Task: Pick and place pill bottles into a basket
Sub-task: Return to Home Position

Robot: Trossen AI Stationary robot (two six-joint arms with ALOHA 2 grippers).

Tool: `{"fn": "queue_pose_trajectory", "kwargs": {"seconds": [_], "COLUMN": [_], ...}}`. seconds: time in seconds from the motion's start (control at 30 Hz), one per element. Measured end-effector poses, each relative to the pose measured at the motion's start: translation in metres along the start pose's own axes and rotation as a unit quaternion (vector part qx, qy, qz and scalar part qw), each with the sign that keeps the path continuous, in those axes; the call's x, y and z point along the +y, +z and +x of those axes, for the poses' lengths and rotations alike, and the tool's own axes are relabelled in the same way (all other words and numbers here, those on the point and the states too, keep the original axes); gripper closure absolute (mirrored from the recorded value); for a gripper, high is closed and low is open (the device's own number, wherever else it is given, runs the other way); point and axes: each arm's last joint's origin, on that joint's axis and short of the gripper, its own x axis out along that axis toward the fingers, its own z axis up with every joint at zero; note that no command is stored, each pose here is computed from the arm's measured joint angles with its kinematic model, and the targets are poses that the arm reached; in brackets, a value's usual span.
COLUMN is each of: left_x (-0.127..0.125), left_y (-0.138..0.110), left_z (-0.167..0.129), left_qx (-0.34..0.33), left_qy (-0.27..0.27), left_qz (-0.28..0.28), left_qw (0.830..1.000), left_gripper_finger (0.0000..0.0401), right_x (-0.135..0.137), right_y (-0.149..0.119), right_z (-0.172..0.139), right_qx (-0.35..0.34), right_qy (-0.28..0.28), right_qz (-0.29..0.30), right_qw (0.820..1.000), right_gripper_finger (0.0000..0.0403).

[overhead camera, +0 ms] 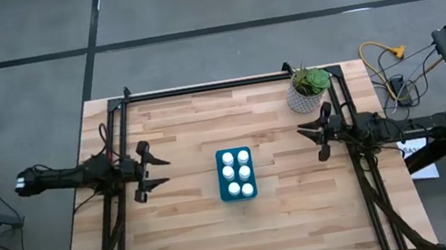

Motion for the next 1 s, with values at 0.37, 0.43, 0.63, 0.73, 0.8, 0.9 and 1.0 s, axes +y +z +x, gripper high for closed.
{"fn": "queue_pose_trajectory", "kwargs": {"seconds": [0.37, 0.43, 0.63, 0.73, 0.8, 0.9, 1.0], "left_x": [0.0, -0.0001, -0.0001, -0.0001, -0.0001, -0.0001, -0.0001], "left_y": [-0.0031, -0.0035, -0.0044, -0.0042, -0.0041, -0.0043, -0.0042], "left_z": [0.0021, 0.0023, 0.0029, 0.0028, 0.0028, 0.0028, 0.0028], "left_qx": [0.017, 0.019, 0.024, 0.023, 0.023, 0.023, 0.023], "left_qy": [-0.001, -0.001, -0.001, -0.001, -0.001, -0.001, -0.001], "left_qz": [0.0, -0.001, 0.0, 0.0, 0.0, 0.0, 0.0], "left_qw": [1.0, 1.0, 1.0, 1.0, 1.0, 1.0, 1.0], "left_gripper_finger": [0.0182, 0.0182, 0.0182, 0.0182, 0.0182, 0.0182, 0.0182], "right_x": [0.0001, 0.0, 0.0, 0.0, 0.0, 0.0, 0.0], "right_y": [-0.0001, -0.0001, -0.0001, -0.0001, -0.0001, -0.0001, 0.0001], "right_z": [0.0001, 0.0001, 0.0001, 0.0001, 0.0001, 0.0001, 0.0001], "right_qx": [0.001, 0.001, 0.001, 0.001, 0.001, 0.001, 0.0], "right_qy": [0.0, 0.0, 0.0, 0.0, 0.0, 0.0, 0.0], "right_qz": [0.0, 0.0, 0.0, 0.001, 0.0, 0.001, 0.0], "right_qw": [1.0, 1.0, 1.0, 1.0, 1.0, 1.0, 1.0], "right_gripper_finger": [0.0335, 0.0335, 0.0335, 0.0335, 0.0335, 0.0335, 0.0335]}}
